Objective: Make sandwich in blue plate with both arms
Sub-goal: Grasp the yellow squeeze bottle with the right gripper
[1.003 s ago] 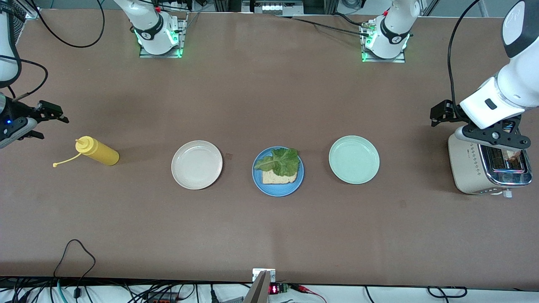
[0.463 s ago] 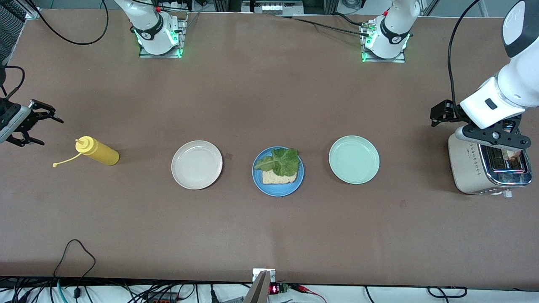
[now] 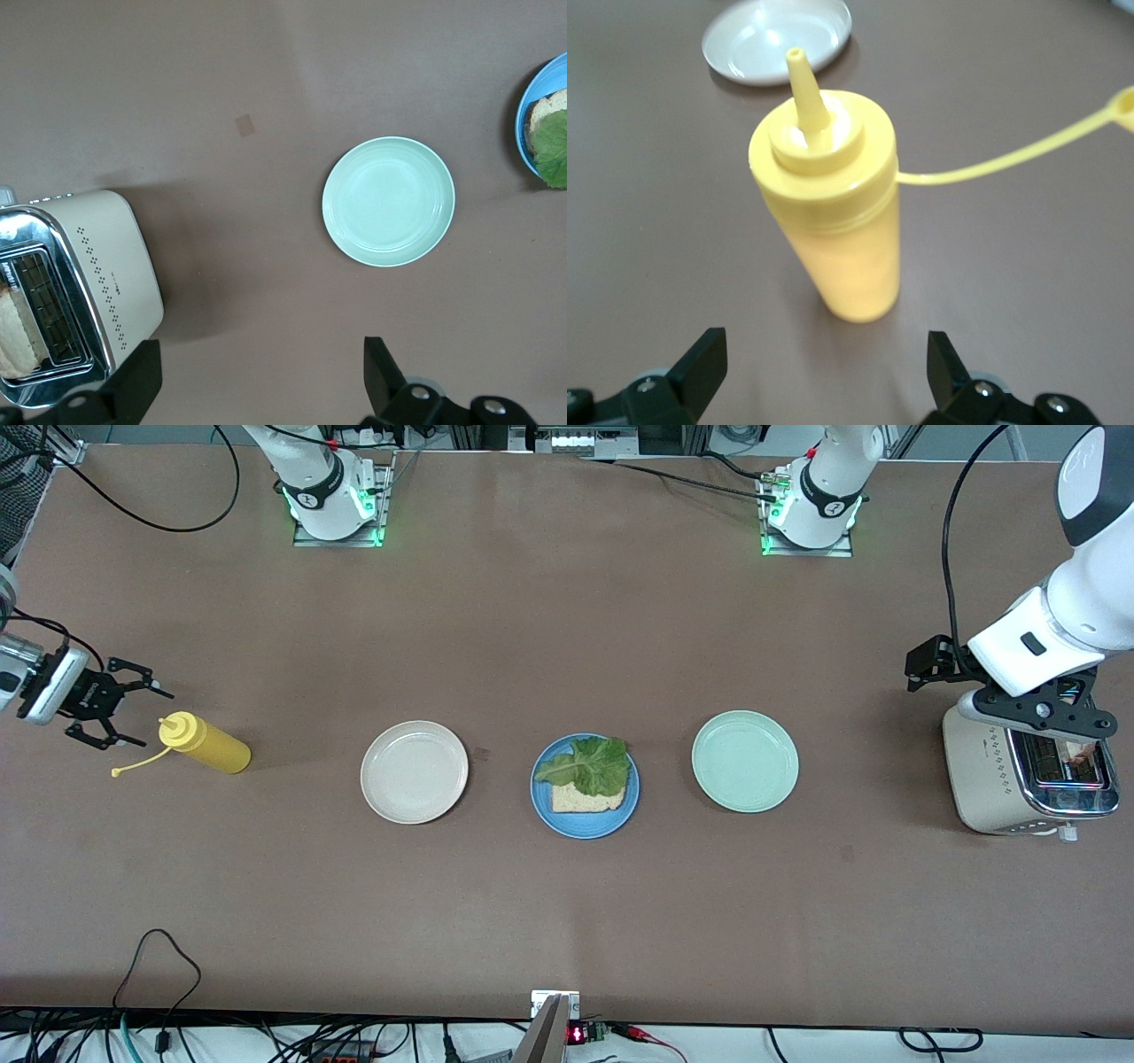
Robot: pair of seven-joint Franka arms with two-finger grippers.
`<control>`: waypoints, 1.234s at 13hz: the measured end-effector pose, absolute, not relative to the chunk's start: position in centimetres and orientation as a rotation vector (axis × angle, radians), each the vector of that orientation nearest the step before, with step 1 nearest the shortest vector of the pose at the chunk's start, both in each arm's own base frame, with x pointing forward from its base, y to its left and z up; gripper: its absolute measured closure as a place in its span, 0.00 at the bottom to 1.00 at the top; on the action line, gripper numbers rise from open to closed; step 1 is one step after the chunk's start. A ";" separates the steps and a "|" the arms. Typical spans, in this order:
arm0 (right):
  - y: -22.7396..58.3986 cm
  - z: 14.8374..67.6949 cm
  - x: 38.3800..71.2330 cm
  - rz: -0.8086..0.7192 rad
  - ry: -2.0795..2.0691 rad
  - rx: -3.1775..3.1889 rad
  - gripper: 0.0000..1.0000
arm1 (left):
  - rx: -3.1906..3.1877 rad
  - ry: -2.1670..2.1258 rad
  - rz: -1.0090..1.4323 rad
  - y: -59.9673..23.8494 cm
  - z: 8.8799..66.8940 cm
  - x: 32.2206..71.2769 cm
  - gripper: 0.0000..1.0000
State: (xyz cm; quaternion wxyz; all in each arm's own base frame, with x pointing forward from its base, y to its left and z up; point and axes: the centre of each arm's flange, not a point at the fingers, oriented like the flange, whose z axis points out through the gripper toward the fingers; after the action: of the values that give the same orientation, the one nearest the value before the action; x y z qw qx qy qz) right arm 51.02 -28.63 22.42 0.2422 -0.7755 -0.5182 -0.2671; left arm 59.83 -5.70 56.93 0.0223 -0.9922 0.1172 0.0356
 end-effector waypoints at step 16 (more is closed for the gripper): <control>-24.3 12.9 52.8 -1.128 -1.328 -1.681 0.23 | -3.074 0.364 0.110 -5.7 56.9 59.8 0.00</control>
State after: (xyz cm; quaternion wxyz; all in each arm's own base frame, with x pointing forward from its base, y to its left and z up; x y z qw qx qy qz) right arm 52.84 -24.33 12.91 0.3526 -0.6498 -0.5131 -0.4360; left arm 59.83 -5.72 56.94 0.0221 -0.9922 0.1174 0.0356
